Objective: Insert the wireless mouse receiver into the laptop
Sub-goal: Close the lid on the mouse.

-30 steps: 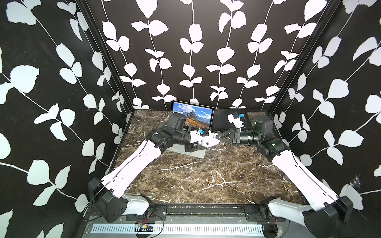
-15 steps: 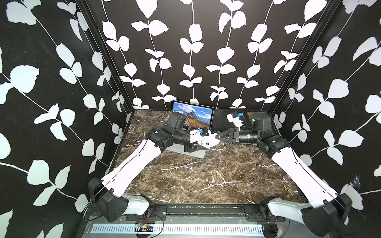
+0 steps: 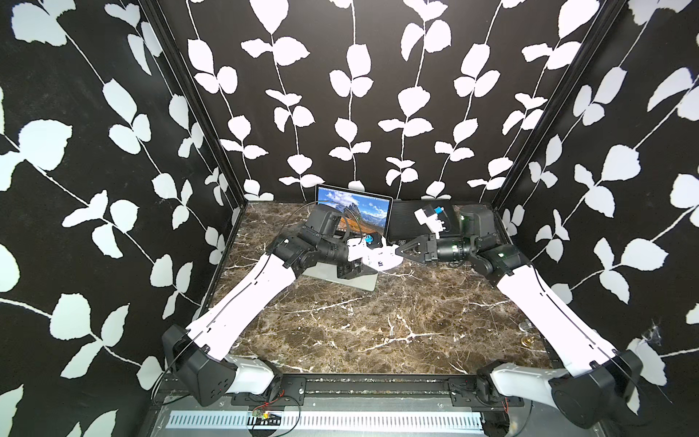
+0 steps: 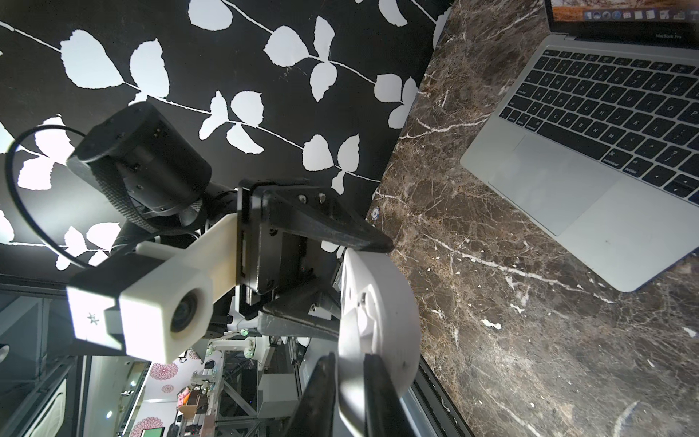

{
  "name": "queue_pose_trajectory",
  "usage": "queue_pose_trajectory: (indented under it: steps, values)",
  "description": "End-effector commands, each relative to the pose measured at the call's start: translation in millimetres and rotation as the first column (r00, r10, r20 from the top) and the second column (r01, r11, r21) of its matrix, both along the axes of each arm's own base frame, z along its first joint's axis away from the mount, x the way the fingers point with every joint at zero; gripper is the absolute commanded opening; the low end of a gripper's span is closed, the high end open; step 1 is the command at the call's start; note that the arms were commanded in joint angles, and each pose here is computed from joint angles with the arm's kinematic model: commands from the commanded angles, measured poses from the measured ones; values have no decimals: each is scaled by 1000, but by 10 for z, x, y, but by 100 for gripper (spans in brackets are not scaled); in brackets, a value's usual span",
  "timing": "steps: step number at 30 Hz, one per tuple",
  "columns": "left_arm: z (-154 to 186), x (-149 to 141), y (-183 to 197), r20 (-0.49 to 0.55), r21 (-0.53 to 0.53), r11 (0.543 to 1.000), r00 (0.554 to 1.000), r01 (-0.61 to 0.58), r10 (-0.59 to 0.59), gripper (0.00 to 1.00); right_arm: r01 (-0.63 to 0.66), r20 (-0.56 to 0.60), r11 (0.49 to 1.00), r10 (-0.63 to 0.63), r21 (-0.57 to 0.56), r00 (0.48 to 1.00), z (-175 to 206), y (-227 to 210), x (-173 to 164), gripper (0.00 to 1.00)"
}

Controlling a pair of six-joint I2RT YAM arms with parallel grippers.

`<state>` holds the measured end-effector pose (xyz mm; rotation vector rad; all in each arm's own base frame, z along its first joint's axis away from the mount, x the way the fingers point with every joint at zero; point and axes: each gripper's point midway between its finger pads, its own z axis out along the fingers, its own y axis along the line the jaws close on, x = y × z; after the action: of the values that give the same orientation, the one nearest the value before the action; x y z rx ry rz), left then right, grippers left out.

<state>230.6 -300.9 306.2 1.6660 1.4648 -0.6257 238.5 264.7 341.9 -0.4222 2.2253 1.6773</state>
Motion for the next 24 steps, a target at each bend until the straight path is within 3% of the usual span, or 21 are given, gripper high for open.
queue_pose_trajectory:
  steps: [1,9,24]
  values:
    - [307,-40,-75,65,-82,995,997,52,-47,53,9,8,999,-8,-40,1000,-52,15,13,20]
    - [270,-38,-83,46,-81,996,998,48,-45,53,11,28,998,-9,-63,1000,-20,20,1,31]
    - [263,-68,-89,20,-84,995,998,53,-52,52,61,68,989,-52,-136,996,26,-60,44,34]
